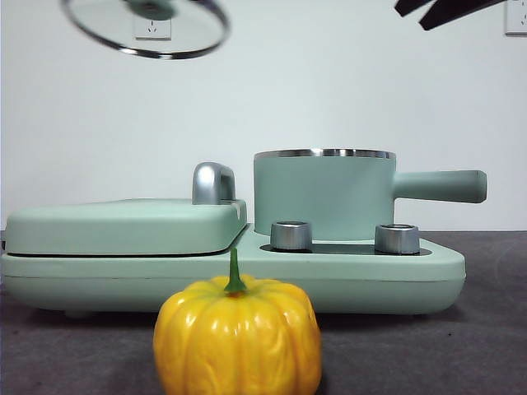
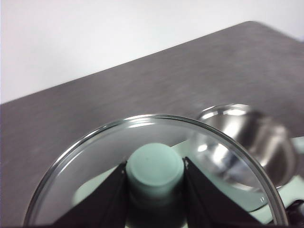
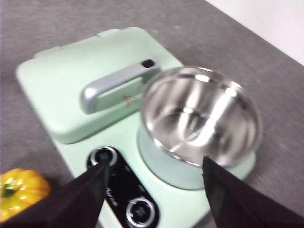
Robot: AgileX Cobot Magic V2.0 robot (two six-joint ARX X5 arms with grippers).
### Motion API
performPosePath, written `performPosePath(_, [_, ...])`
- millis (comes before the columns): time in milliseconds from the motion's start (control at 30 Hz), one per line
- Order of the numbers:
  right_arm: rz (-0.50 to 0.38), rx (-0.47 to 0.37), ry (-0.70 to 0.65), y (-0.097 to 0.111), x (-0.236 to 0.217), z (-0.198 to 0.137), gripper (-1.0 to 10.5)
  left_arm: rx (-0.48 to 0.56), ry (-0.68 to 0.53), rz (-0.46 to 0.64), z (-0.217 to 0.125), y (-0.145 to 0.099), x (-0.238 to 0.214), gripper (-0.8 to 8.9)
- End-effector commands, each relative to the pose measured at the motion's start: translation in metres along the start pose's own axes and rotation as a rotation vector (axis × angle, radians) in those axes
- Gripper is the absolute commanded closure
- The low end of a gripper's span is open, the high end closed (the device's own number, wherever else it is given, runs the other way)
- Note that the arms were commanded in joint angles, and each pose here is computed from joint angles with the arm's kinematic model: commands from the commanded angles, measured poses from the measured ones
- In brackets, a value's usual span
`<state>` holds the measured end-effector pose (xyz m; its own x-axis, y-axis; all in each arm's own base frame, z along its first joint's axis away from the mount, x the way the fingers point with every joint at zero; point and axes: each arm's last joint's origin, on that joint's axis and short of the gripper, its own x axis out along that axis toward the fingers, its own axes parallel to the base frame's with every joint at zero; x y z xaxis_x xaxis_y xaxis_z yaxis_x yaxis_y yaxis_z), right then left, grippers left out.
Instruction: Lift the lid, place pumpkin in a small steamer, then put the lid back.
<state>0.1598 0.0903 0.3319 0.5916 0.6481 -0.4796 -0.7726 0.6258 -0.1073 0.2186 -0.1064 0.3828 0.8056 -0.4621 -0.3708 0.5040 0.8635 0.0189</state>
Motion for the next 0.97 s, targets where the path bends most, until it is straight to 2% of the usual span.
performPosePath(33, [0.043,-0.013,-0.022,0.007,0.001,0.008,6.4,-0.027,-0.040,0.026,-0.004,0.004,-0.016,7.98])
performPosePath(300, [0.179,-0.101,-0.029,0.034,0.008,0.013,6.4,-0.112,-0.024,0.101,-0.050,0.013,-0.050,7.98])
performPosePath(433, [0.257,-0.121,0.026,0.047,0.019,0.011,6.4,-0.144,0.032,0.128,-0.067,0.012,-0.064,7.98])
performPosePath(667, [0.394,-0.155,0.198,0.073,0.046,0.000,6.3,-0.139,0.010,0.169,-0.070,0.009,-0.087,7.98])
performPosePath(967, [0.503,-0.224,0.341,0.102,0.085,-0.013,5.5,-0.142,0.013,0.179,-0.072,0.008,-0.093,7.98])
